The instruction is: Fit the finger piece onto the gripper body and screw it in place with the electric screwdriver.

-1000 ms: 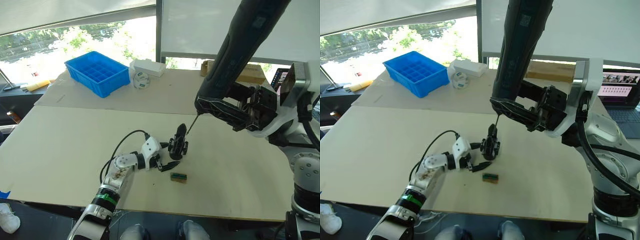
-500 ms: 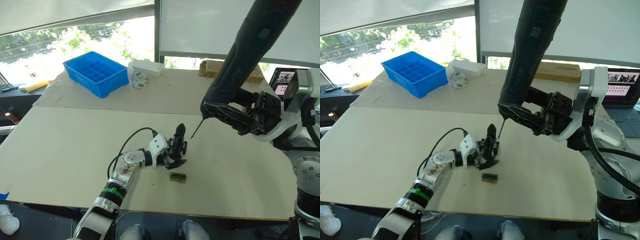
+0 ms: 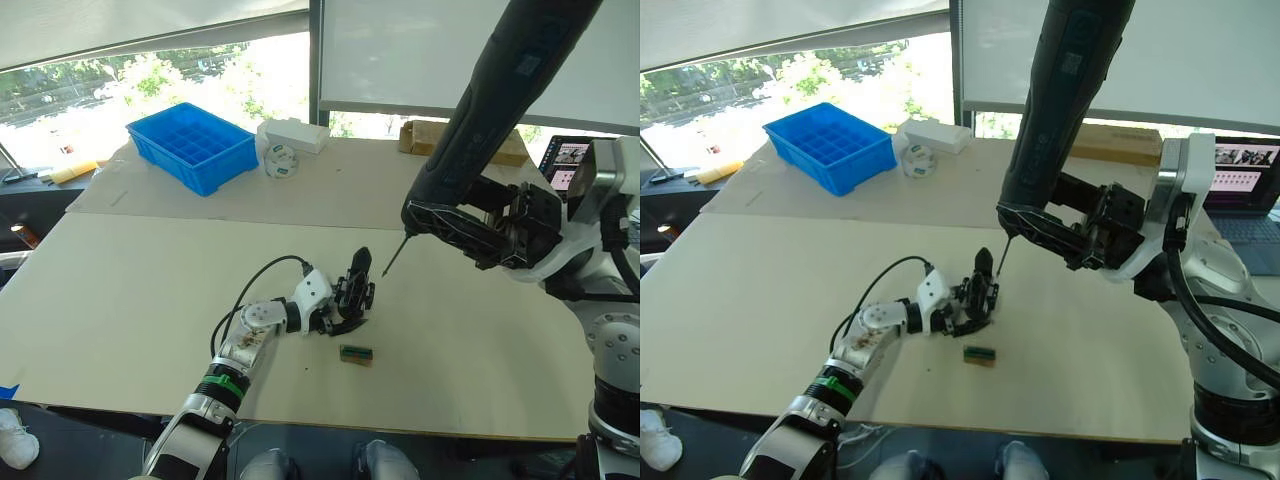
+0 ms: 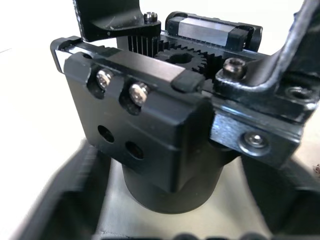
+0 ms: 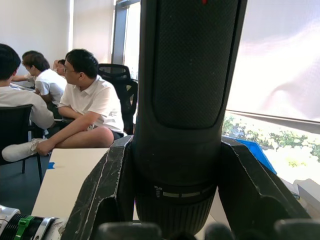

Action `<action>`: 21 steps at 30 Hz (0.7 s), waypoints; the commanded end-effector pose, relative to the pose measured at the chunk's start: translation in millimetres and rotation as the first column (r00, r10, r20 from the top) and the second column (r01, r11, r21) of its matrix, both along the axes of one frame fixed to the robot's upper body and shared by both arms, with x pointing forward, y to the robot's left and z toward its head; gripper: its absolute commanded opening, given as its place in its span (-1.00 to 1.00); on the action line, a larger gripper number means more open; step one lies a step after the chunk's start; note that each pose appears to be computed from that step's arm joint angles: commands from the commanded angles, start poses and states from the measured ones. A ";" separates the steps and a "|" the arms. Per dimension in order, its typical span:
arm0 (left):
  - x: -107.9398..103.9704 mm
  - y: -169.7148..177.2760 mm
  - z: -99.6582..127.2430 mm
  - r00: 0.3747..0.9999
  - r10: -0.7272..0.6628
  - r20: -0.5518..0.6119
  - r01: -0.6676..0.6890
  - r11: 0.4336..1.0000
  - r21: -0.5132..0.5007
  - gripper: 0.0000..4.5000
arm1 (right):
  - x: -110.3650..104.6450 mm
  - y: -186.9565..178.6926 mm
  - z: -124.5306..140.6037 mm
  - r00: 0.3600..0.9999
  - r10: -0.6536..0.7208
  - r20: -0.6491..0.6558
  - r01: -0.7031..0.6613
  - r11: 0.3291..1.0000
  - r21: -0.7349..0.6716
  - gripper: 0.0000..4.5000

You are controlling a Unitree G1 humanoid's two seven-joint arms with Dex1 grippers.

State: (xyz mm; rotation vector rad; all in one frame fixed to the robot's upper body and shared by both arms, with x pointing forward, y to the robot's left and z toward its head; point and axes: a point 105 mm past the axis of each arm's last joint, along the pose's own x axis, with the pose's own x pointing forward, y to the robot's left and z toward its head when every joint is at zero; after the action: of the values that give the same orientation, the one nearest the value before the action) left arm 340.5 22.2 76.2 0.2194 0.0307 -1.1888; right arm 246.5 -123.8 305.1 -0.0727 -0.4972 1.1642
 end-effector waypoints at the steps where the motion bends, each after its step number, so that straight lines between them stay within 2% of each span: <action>1: -2.8 -3.0 0.7 0.999 -0.032 0.000 0.032 0.999 -0.003 0.04 | -12.9 -3.6 15.3 0.996 -0.001 0.094 0.000 1.000 0.012 -0.15; 8: -4.4 -0.6 5.9 0.994 -0.109 0.021 0.110 0.994 -0.025 0.04 | -15.2 -5.5 17.1 0.996 -0.001 0.095 0.001 1.000 0.002 -0.15; 15: -6.9 2.1 0.8 0.979 -0.204 0.011 0.204 0.979 0.006 0.04 | -20.3 -5.2 15.2 0.997 0.011 0.081 -0.010 1.000 -0.017 -0.15; 21: -0.6 2.8 -6.4 0.983 -0.184 0.000 0.184 0.983 0.019 0.04 | -22.3 -4.6 13.7 0.997 0.011 0.073 -0.010 1.000 -0.021 -0.15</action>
State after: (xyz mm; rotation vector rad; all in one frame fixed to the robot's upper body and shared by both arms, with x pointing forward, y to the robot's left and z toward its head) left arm 337.6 23.2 73.7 0.2549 0.0080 -1.3939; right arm 236.1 -125.5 304.4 -0.1005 -0.4809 1.1773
